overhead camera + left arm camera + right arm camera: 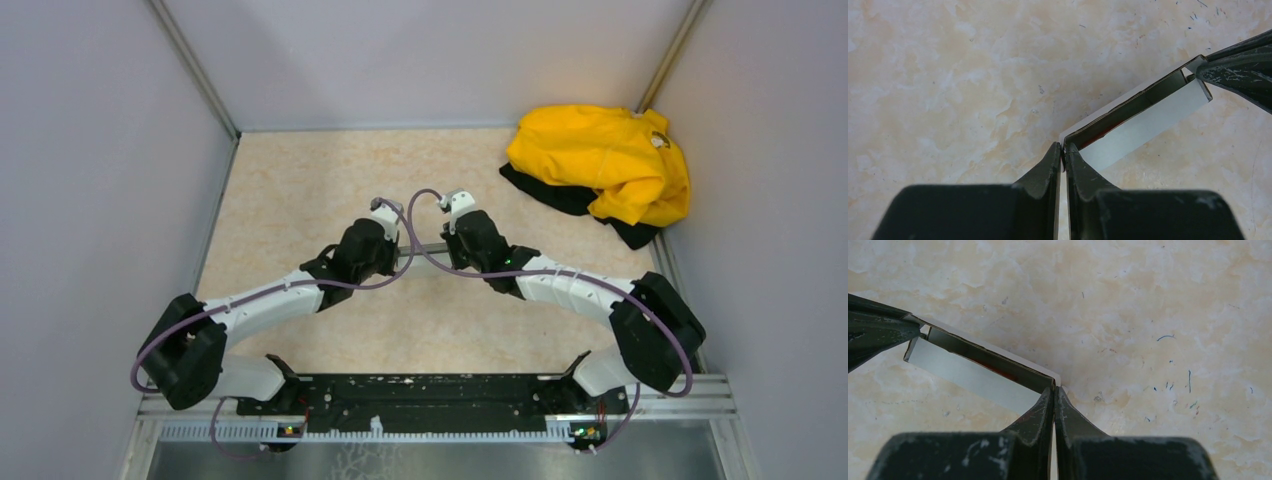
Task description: Fold the paper box
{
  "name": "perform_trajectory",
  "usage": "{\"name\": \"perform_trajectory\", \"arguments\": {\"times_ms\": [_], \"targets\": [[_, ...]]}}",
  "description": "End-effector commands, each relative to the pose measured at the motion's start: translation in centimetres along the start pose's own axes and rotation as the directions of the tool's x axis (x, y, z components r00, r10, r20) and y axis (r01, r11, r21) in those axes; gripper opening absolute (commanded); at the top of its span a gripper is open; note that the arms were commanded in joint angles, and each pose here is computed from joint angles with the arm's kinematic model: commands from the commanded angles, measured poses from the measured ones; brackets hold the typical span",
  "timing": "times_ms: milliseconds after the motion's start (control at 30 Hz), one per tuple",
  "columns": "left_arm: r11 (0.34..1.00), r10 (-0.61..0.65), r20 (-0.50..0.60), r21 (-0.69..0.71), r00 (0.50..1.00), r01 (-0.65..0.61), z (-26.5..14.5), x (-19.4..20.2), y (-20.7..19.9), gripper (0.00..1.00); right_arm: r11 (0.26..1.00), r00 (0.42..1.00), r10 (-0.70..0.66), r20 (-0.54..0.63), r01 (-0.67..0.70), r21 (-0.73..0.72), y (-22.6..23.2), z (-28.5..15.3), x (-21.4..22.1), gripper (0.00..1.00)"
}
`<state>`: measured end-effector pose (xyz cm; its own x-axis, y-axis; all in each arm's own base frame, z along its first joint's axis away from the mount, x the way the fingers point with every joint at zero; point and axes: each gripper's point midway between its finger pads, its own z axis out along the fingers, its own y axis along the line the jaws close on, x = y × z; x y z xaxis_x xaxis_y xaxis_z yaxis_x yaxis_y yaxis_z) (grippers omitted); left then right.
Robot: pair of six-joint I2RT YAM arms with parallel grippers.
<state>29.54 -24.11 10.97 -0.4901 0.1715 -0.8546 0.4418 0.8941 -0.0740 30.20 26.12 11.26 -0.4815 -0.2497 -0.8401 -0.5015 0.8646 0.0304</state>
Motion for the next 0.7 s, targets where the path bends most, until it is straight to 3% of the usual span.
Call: {"name": "perform_trajectory", "arguments": {"times_ms": [0,667], "targets": [[0.999,-0.021,0.015,0.04,1.0,0.02,0.15,-0.96,-1.35,0.12,0.997,0.999,0.03,0.025,-0.029,-0.067,1.99,-0.14,-1.92,0.0],[0.999,-0.021,0.003,0.03,1.0,0.021,0.46,-0.88,-1.28,0.12,0.998,0.999,0.04,-0.007,-0.041,-0.057,2.09,0.13,-1.97,0.0]]}}
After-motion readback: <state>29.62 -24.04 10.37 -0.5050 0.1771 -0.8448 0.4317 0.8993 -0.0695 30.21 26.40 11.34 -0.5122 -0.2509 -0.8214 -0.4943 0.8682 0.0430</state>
